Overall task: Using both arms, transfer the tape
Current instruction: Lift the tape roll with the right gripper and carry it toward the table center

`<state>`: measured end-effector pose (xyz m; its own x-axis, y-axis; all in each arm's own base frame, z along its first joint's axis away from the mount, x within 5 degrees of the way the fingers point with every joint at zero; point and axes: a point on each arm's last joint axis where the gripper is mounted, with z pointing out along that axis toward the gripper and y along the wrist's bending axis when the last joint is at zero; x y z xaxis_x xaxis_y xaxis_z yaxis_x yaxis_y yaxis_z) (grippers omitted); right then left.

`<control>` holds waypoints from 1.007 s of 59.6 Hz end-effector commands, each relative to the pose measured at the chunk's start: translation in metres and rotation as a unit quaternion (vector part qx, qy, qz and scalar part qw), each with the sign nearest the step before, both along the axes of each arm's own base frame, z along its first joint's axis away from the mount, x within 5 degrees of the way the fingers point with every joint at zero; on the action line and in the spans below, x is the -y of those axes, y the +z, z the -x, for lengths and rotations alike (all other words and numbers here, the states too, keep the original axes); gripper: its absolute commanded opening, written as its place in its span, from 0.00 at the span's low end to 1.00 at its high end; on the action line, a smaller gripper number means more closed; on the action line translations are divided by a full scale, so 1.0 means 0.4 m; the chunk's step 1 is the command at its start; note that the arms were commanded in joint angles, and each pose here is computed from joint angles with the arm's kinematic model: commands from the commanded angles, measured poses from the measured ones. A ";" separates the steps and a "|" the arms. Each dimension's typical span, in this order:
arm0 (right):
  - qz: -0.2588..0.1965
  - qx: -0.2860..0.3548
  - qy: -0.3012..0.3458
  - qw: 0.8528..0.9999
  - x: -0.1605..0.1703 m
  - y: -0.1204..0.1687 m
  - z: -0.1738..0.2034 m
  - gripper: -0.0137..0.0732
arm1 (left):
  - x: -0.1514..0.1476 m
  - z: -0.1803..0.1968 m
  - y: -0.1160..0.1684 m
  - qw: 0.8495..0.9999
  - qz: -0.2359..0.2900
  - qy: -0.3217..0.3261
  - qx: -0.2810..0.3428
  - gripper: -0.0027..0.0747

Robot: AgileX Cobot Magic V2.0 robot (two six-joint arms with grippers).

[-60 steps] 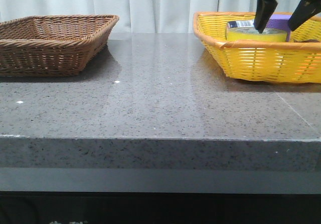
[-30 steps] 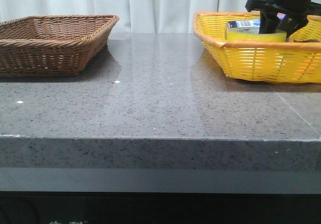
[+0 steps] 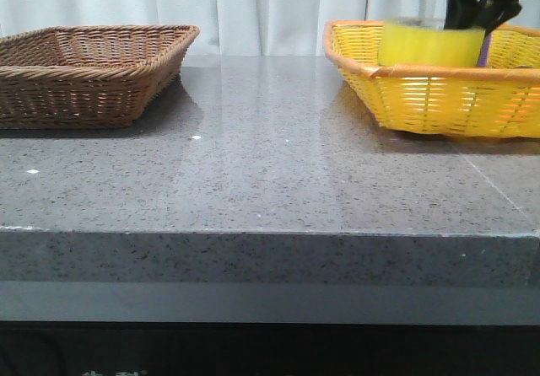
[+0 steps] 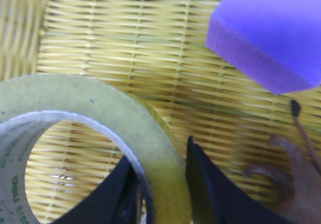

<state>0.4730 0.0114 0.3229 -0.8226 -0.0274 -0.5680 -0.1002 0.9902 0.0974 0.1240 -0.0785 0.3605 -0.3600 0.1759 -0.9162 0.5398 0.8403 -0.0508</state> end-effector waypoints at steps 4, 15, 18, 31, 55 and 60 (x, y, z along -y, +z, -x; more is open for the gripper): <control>-0.004 0.117 0.003 0.993 0.001 0.219 0.092 0.34 | 0.005 -0.002 0.045 0.998 0.035 -0.001 0.044 0.71; 0.011 0.151 0.037 0.988 -0.023 0.303 0.168 0.34 | 0.005 -0.002 0.045 0.998 0.035 -0.001 0.044 0.71; 0.012 0.158 0.049 0.986 -0.033 0.314 0.186 0.34 | 0.005 -0.002 0.045 0.998 0.035 -0.001 0.044 0.71; 0.008 0.201 0.139 0.970 -0.125 0.334 0.284 0.34 | 0.005 -0.003 0.044 0.998 0.034 -0.001 0.044 0.71; 0.060 0.203 0.400 0.892 -0.351 0.244 0.386 0.34 | 0.017 -0.023 0.032 0.999 0.027 0.000 0.031 0.71; 0.077 0.206 0.447 0.867 -0.392 0.228 0.393 0.34 | 0.016 -0.023 0.032 0.999 0.025 0.000 0.032 0.71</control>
